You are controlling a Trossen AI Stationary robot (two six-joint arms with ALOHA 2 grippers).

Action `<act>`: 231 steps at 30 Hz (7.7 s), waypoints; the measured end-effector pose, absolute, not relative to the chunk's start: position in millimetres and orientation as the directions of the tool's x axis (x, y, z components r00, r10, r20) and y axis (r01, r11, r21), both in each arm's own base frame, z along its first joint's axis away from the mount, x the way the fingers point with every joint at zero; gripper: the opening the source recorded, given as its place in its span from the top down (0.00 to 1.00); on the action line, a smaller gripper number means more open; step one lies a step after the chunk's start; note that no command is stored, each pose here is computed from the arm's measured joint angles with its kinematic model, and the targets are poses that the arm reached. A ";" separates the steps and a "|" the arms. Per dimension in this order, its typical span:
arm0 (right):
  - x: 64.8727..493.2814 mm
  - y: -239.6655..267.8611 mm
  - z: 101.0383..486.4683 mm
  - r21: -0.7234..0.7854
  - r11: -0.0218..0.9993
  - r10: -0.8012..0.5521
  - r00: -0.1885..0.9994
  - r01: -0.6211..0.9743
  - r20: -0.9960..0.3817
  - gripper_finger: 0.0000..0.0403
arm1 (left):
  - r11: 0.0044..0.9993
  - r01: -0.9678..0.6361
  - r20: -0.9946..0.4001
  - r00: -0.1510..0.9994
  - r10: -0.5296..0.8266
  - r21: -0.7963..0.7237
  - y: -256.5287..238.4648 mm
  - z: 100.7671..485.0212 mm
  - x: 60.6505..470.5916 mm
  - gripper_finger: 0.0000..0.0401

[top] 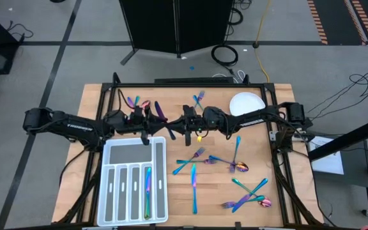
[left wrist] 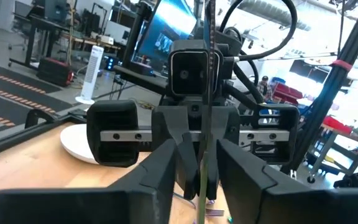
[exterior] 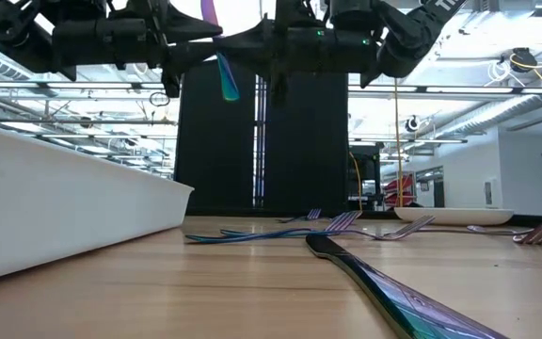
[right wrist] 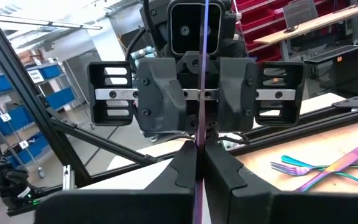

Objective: Sort silverware
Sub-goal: Put the top right iridescent knife into the cutlery tray, then put the bottom left iridescent knife into the cutlery tray

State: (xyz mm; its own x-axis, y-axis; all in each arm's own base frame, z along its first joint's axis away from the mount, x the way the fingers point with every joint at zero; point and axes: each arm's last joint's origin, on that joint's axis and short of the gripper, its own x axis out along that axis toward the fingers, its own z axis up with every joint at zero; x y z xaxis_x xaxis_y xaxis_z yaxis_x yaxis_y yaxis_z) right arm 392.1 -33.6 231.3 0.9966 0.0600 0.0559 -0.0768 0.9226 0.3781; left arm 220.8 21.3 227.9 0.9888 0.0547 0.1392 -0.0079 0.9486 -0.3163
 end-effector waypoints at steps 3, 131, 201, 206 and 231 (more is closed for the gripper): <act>392.1 -33.7 231.3 0.383 0.920 0.060 0.997 -0.077 0.056 0.99 | 0.952 -0.013 0.140 0.988 0.058 -0.305 21.5 227.9 220.7 0.83; 298.4 64.1 208.1 0.338 0.938 0.294 0.701 -0.081 -0.650 0.65 | 0.589 -0.462 -0.599 0.799 -0.048 -0.663 -149.5 202.4 206.3 0.72; 334.2 156.9 108.6 0.275 0.922 0.384 0.719 -0.271 -0.579 1.00 | 0.988 0.059 -0.295 0.950 -0.099 -0.141 -82.7 197.3 317.2 0.72; 344.2 163.9 102.9 0.269 0.922 0.386 0.700 -0.277 -0.601 1.00 | 0.983 0.090 -0.299 0.945 -0.135 -0.159 -75.5 197.1 319.2 0.72; 366.8 173.4 176.2 -0.036 0.870 0.324 0.623 -0.493 -0.712 1.00 | 0.988 0.134 -0.320 0.935 -0.150 -0.074 -66.8 196.2 319.6 0.72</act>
State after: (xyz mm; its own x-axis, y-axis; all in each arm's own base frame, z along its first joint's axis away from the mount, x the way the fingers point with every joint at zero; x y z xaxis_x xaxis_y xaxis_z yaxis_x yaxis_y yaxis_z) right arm 366.8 173.4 176.2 0.6233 0.3240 -0.7118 -0.4926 0.8695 -0.0356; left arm 319.6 -66.8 196.2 0.9353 -0.1504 -0.3204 0.1335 0.9883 -0.0742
